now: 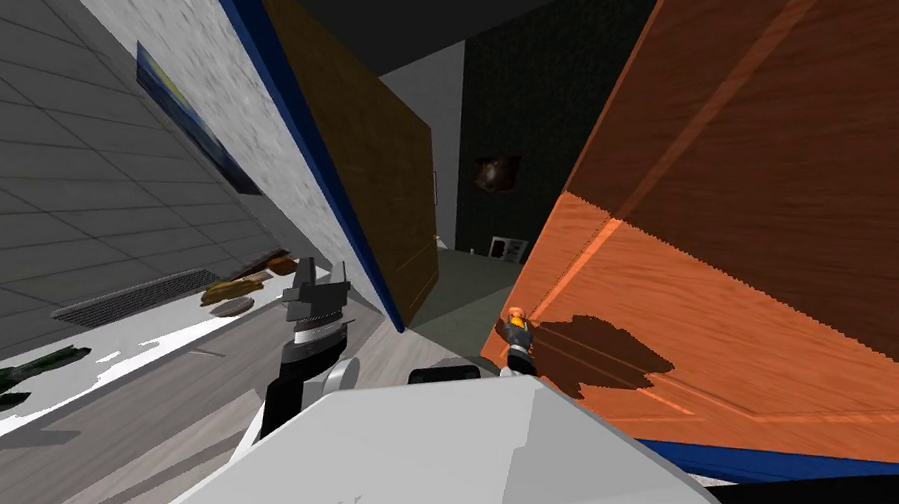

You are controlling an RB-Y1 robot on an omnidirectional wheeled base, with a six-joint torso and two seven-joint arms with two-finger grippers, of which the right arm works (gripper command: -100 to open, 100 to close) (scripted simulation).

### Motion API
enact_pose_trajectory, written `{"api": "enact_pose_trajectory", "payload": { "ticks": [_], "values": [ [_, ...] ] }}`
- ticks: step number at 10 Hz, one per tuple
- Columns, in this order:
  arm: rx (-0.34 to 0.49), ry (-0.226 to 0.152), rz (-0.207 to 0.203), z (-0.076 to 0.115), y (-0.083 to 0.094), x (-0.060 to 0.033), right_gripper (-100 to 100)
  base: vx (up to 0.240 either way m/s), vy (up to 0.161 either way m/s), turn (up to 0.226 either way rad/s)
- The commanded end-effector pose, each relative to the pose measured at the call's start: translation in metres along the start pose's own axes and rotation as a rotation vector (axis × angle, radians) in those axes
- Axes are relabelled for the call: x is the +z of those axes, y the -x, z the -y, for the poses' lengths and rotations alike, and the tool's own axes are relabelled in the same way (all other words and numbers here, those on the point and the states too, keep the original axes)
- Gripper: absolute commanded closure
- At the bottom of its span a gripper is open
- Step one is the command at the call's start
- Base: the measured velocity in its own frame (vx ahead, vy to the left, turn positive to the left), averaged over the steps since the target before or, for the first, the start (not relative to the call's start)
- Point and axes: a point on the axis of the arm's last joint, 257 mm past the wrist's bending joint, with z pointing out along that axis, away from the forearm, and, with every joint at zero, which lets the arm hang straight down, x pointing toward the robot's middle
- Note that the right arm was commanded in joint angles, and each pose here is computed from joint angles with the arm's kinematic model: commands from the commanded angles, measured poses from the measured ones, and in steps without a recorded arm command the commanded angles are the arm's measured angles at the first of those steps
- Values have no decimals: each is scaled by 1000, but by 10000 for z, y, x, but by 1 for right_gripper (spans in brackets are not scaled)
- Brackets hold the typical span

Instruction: Push the door open

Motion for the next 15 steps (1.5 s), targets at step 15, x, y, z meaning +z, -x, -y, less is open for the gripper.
{"api": "enact_pose_trajectory", "payload": {
  "ticks": [15],
  "values": [
    [5,229,-27,-909,-72,97,100,179,-35,-48]
  ]
}}
